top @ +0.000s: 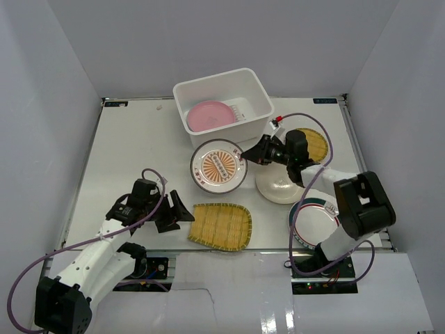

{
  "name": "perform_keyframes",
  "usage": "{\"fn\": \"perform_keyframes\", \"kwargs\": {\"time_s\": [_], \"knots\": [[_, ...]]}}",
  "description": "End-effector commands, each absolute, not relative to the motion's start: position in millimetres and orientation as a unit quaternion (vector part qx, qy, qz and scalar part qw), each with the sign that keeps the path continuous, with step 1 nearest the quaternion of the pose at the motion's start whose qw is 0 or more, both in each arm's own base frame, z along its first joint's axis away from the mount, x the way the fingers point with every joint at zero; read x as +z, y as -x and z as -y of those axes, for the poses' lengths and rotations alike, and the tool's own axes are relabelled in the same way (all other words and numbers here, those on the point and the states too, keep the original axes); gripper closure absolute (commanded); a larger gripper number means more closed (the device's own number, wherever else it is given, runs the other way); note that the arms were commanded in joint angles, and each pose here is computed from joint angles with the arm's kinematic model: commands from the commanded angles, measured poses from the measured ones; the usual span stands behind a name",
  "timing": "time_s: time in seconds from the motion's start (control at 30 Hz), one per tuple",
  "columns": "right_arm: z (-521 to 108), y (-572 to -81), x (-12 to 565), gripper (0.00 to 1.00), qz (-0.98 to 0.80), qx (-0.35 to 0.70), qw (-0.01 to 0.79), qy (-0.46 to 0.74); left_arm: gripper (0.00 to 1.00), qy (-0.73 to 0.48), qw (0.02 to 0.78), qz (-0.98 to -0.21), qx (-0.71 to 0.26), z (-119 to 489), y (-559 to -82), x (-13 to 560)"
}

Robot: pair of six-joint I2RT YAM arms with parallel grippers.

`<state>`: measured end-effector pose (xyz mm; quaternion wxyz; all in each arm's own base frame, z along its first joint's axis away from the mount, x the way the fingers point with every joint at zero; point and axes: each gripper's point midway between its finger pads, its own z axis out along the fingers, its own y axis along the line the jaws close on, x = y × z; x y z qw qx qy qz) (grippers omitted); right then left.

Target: Place the plates into the plastic bin on the countertop

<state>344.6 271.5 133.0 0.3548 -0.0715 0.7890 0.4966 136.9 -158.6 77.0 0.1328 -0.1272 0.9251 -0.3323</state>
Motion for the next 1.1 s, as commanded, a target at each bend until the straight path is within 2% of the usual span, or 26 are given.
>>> {"fn": "perform_keyframes", "kwargs": {"time_s": [0.0, 0.13, 0.27, 0.33, 0.37, 0.5, 0.67, 0.73, 0.77, 0.8, 0.87, 1.0, 1.03, 1.07], "knots": [[-272, -334, 204, 0.92, -0.74, 0.526, 0.409, 0.092, 0.19, 0.128, 0.15, -0.917, -0.348, 164, -146, 86], [-269, -331, 239, 0.92, -0.722, 0.531, 0.433, 0.093, 0.2, 0.135, 0.155, -0.917, -0.343, 163, -150, 84], [-273, -340, 298, 0.92, -0.681, 0.55, 0.472, 0.099, 0.2, 0.134, 0.146, -0.92, -0.338, 164, -151, 79], [-275, -357, 315, 0.92, -0.674, 0.552, 0.483, 0.089, 0.2, 0.132, 0.142, -0.921, -0.339, 166, -151, 77], [-274, -369, 346, 0.92, -0.653, 0.556, 0.506, 0.095, 0.2, 0.132, 0.133, -0.923, -0.336, 166, -150, 73], [-274, -438, 357, 0.92, -0.654, 0.544, 0.522, 0.053, 0.2, 0.125, 0.12, -0.926, -0.335, 171, -150, 65], [-273, -515, 334, 0.92, -0.689, 0.486, 0.537, 0.021, 0.2, 0.11, 0.101, -0.938, -0.313, 176, -148, 47], [-280, -544, 316, 0.92, -0.705, 0.472, 0.529, 0.014, 0.19, 0.106, 0.088, -0.944, -0.301, 177, -146, 37], [-285, -559, 288, 0.92, -0.722, 0.462, 0.514, 0.01, 0.19, 0.103, 0.088, -0.945, -0.297, 178, -147, 34], [-286, -567, 298, 0.92, -0.719, 0.462, 0.519, 0.01, 0.19, 0.101, 0.08, -0.948, -0.29, 178, -145, 30], [-289, -583, 274, 0.92, -0.731, 0.454, 0.509, 0.0, 0.19, 0.098, 0.076, -0.95, -0.285, 178, -144, 26], [-295, -602, 265, 0.91, -0.742, 0.441, 0.505, -0.001, 0.2, 0.095, 0.074, -0.953, -0.276, 178, -144, 21], [-295, -602, 259, 0.84, -0.753, 0.433, 0.496, -0.004, 0.22, 0.095, 0.073, -0.954, -0.276, 178, -143, 19], [-294, -604, 265, 0.59, -0.751, 0.427, 0.504, 0.0, 0.24, 0.095, 0.074, -0.954, -0.276, 178, -143, 18]]}}
